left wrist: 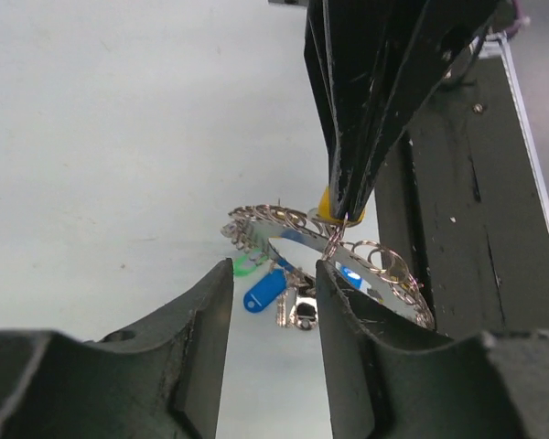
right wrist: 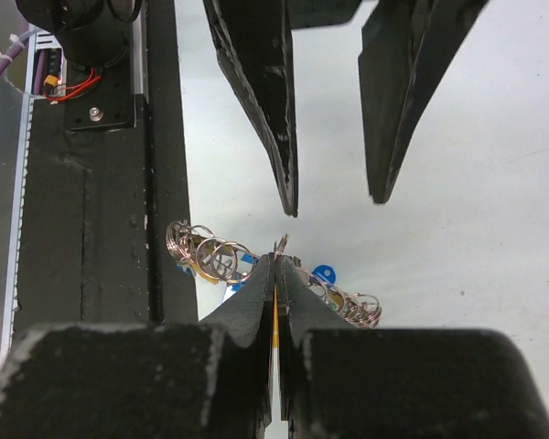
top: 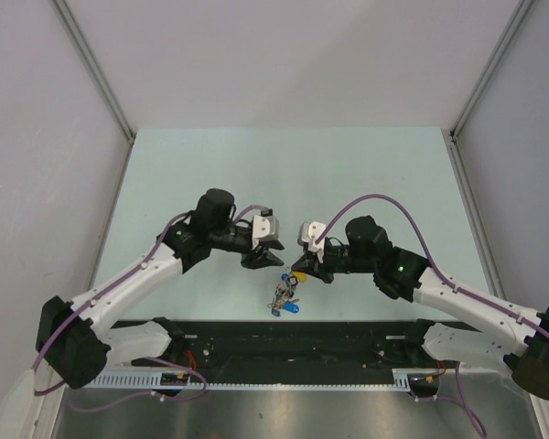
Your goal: Put the keys on the keyring
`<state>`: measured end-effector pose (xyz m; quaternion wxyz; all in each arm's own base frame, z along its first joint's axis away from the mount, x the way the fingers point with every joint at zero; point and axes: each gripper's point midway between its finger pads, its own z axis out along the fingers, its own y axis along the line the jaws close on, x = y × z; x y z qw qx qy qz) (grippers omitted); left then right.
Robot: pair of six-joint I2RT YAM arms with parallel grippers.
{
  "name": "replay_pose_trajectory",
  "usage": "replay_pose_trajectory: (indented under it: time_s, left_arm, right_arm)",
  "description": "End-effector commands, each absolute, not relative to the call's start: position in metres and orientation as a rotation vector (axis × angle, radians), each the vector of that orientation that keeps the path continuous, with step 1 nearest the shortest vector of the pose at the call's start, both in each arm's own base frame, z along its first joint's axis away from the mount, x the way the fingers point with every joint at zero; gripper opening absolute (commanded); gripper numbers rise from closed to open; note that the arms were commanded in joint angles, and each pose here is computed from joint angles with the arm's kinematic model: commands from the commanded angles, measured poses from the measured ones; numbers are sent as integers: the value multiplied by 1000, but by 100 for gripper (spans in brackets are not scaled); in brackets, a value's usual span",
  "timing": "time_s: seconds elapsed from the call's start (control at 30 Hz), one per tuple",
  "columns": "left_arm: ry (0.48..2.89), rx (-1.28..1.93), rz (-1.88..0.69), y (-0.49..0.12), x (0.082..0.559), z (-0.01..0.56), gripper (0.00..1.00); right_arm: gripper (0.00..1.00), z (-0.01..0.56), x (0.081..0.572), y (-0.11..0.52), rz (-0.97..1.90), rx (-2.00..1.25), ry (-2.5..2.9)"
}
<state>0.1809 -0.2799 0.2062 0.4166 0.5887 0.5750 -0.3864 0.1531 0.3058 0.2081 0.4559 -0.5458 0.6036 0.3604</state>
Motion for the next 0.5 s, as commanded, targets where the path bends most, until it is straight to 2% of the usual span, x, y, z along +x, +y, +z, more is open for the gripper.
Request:
replay_pose_trajectory:
  time_s: [0.0, 0.1, 0.47]
  left_arm:
    - [1358, 1647, -1046, -284, 162, 207, 44]
    - [1354, 1686, -1086, -290, 159, 203, 38]
    - [1347, 1740, -1218, -296, 145, 197, 35]
  right_arm:
    - [0, 239, 155, 313, 896, -1333, 1380]
    - [0, 240, 155, 313, 895, -1334, 1378]
    - [0, 239, 155, 314, 902, -1339, 1377]
